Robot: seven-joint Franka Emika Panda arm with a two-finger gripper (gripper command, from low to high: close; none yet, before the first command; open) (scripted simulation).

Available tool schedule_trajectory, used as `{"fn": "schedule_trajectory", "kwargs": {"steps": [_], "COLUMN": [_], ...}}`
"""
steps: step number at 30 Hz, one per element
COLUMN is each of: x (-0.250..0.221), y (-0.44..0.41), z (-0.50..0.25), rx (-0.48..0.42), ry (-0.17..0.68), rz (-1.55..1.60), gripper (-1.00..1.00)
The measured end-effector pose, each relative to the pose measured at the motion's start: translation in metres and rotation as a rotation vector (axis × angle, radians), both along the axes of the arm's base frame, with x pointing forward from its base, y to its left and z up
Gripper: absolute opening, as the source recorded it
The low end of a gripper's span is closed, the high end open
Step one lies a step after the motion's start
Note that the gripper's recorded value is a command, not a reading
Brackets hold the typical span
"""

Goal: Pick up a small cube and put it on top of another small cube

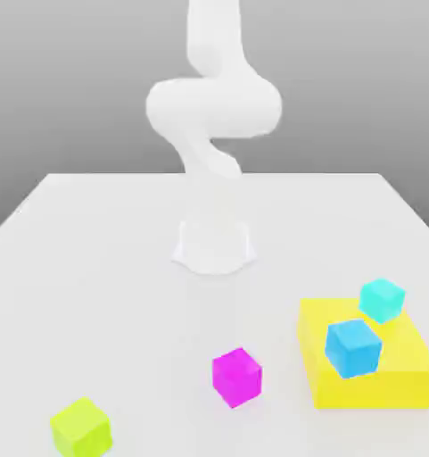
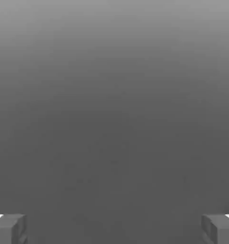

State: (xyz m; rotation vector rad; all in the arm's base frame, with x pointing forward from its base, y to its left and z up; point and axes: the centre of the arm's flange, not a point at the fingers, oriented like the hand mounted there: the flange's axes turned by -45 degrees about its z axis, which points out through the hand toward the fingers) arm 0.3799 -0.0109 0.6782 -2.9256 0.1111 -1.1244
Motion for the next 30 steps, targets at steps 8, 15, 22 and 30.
{"fn": "schedule_trajectory", "kwargs": {"steps": [8,15,22,30], "x": [0.084,0.121,0.12,0.099], "y": [-0.046,-0.092,-0.138,-0.161], "z": [-0.124,-0.246,-0.376,-0.512], "rx": [0.075,0.143,0.214,0.266], "ry": [0.211,0.387,0.56,0.695], "rz": [-0.179,-0.34,-0.513,-0.638], "gripper": [0.0,0.0,0.0,0.0]}}
